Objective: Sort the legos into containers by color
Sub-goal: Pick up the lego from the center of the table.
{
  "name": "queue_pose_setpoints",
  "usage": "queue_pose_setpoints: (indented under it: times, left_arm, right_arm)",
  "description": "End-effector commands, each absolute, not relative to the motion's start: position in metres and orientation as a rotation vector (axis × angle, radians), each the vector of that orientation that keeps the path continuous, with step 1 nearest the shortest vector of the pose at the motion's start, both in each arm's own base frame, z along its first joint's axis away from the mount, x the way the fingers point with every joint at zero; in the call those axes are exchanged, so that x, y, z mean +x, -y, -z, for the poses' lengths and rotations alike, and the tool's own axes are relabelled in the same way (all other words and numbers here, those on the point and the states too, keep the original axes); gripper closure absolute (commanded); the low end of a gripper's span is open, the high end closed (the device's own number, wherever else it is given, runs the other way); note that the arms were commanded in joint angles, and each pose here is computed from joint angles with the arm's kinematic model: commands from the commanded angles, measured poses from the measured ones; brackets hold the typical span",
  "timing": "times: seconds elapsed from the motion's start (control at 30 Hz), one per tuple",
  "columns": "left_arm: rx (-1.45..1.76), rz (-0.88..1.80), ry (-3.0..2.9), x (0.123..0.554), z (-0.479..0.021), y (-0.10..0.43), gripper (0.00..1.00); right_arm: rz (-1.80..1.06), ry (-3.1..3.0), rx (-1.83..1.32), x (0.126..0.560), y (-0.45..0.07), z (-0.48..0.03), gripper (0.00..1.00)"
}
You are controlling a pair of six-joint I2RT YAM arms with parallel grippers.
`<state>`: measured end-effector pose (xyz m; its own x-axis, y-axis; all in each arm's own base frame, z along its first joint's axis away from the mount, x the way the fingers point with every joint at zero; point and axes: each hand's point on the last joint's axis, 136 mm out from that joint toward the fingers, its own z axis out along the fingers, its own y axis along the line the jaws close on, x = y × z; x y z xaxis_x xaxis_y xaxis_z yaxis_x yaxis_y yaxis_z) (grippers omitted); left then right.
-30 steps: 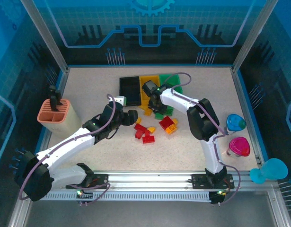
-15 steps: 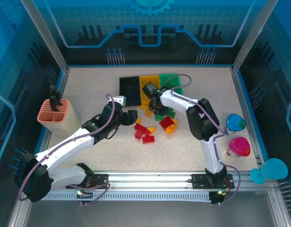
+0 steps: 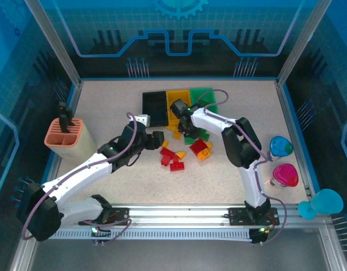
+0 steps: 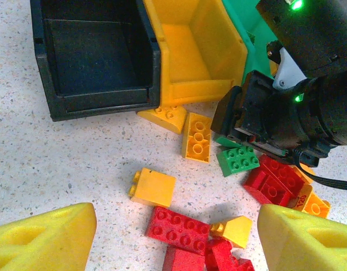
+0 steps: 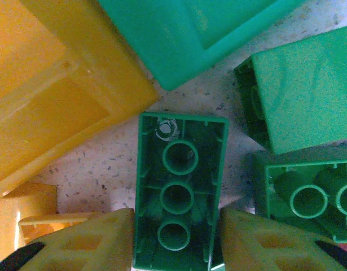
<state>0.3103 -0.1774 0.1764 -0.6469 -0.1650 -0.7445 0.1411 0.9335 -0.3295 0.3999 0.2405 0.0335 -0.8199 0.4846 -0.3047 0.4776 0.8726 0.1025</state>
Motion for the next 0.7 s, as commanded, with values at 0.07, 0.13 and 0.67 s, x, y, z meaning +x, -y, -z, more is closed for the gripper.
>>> queue_pose_setpoints:
  times: [0.07,0.13,0.67]
  left_arm:
    - [-0.034,0.447,-2.209,0.310,-0.180,0.172,0.24]
    - [-0.033,0.446,-2.211,0.310,-0.180,0.171,0.24]
    - [-0.006,0.445,-2.198,0.307,-0.187,0.170,0.24]
  right_arm:
    - [0.043,-2.748,0.726,0.391,-0.233,-0.016,0.59]
    - [0.057,-2.748,0.728,0.390,-0.230,-0.019,0.60]
    - [-0.062,-2.574,0.542,0.380,-0.215,-0.128,0.61]
